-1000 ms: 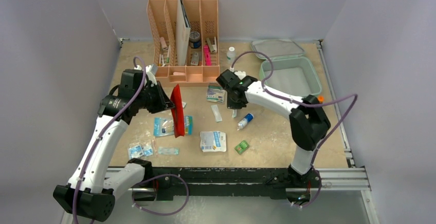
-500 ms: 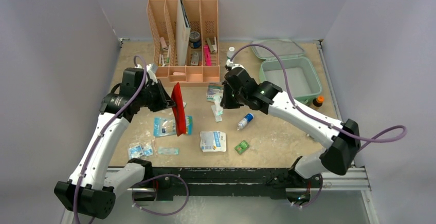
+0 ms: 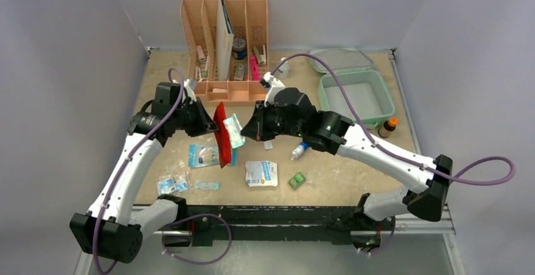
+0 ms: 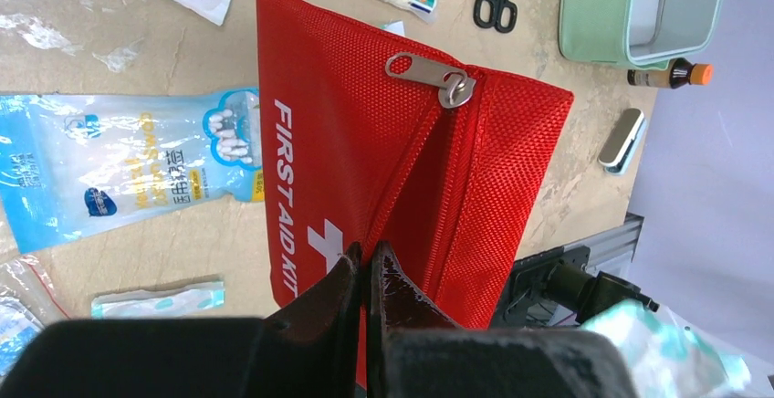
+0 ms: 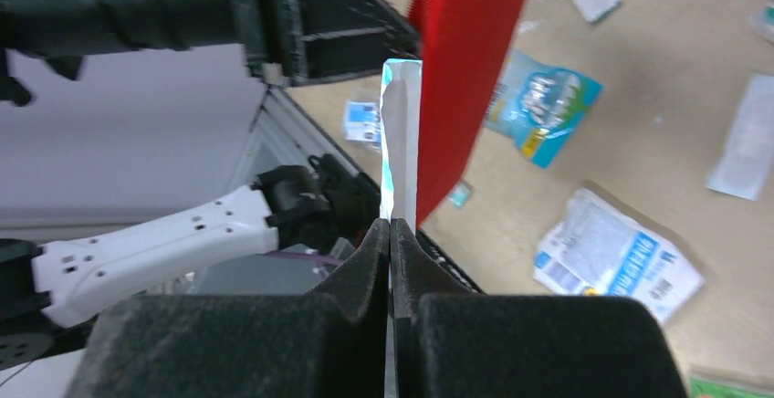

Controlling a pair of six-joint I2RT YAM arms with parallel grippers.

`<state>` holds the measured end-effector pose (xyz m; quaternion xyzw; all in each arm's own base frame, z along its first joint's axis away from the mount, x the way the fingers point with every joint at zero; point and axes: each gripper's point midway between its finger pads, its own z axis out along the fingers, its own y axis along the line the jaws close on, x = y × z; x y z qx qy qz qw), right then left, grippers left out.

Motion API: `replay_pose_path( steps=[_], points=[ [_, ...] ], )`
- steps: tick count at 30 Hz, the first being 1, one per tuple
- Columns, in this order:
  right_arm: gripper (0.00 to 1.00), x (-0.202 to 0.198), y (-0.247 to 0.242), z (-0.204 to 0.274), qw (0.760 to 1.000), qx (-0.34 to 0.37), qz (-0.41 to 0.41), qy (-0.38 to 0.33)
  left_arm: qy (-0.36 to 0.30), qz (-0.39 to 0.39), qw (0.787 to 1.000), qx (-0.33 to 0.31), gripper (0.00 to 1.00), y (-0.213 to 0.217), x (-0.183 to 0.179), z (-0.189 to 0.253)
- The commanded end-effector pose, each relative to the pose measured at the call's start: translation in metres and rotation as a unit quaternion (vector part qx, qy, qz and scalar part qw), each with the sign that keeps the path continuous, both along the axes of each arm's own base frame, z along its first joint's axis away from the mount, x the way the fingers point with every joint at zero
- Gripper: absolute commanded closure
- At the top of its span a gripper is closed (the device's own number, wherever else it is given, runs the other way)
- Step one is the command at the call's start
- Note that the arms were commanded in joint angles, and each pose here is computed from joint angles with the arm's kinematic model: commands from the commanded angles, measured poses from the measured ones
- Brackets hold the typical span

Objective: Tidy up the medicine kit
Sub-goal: Place the medical item at the medicine pouch.

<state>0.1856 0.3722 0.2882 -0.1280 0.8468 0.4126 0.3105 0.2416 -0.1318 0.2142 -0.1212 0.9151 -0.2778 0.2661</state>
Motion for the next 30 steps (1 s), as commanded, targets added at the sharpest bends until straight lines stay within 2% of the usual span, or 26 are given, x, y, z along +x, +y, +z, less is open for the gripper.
replay_pose_path(
  steps=[1, 7, 13, 20, 25, 27, 30],
  points=[
    [1.00, -0.007, 0.033, 0.043, 0.996, 0.081, 0.031, 0.000, -0.012, -0.010, 1.000, -0.024, 1.00, -0.010, 0.005, 0.005],
    [1.00, -0.005, 0.057, 0.032, 0.996, 0.076, 0.031, 0.024, -0.013, -0.019, 0.999, -0.035, 1.00, -0.013, 0.001, 0.010],
    [1.00, 0.012, 0.049, -0.012, 0.998, -0.012, -0.032, 0.055, -0.013, -0.031, 0.998, -0.055, 1.00, -0.020, -0.003, 0.018],
    [1.00, 0.023, 0.032, -0.039, 0.993, -0.073, -0.076, 0.056, -0.014, -0.040, 0.997, -0.060, 1.00, -0.022, -0.004, 0.022],
    [1.00, 0.019, 0.033, -0.046, 0.992, -0.081, -0.069, 0.068, -0.019, -0.057, 0.995, -0.076, 1.00, -0.028, -0.006, 0.028],
    [1.00, 0.007, 0.042, -0.047, 0.992, -0.054, -0.050, 0.103, -0.019, -0.064, 0.994, -0.084, 1.00, -0.031, -0.007, 0.029],
    [1.00, 0.007, 0.053, -0.044, 0.992, -0.022, -0.046, 0.112, -0.021, -0.064, 0.994, -0.091, 1.00, -0.033, -0.006, 0.031]
  ],
)
